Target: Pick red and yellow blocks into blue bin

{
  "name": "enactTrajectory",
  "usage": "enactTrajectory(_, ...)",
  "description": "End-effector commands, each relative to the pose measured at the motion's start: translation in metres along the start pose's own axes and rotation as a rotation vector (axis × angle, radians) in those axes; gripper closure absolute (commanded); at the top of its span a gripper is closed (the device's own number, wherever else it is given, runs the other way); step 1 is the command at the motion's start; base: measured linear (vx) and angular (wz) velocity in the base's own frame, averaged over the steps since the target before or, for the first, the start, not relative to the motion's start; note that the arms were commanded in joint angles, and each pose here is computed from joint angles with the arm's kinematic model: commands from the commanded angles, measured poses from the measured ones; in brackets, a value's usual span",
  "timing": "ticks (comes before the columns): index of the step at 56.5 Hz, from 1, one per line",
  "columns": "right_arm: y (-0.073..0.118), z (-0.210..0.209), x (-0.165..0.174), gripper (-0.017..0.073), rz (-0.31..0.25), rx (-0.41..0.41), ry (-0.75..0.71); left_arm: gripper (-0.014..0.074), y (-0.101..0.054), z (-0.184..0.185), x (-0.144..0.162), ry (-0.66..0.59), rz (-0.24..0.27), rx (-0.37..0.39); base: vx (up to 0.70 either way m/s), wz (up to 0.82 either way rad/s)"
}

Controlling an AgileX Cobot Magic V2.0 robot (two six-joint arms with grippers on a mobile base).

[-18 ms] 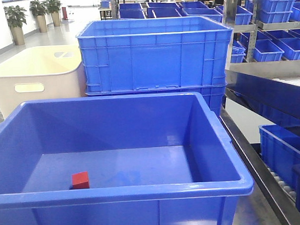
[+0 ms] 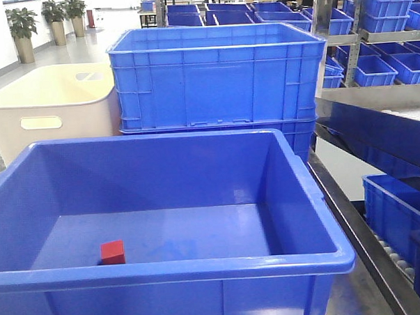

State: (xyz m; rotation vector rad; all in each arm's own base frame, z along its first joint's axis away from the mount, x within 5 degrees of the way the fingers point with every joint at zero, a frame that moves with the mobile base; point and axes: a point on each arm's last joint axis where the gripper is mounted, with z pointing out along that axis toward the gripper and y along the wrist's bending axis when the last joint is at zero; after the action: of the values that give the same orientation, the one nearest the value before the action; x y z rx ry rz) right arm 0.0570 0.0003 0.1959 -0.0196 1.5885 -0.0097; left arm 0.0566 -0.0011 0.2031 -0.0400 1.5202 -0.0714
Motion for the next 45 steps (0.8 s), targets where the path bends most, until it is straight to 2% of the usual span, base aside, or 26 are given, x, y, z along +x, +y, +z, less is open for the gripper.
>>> enactTrajectory(1,-0.0003,-0.001,-0.0069,0.0569,0.007,0.005,-0.101,0.06,-0.0006,-0.0026,-0.0148,-0.123,-0.005,0.004,0.0,0.0)
enactTrajectory(45,-0.0004,-0.001,-0.0069,0.0569,0.015,0.006,-0.101,0.06,-0.0006,-0.0026,-0.0148,-0.123,-0.005,0.004,0.0,0.0)
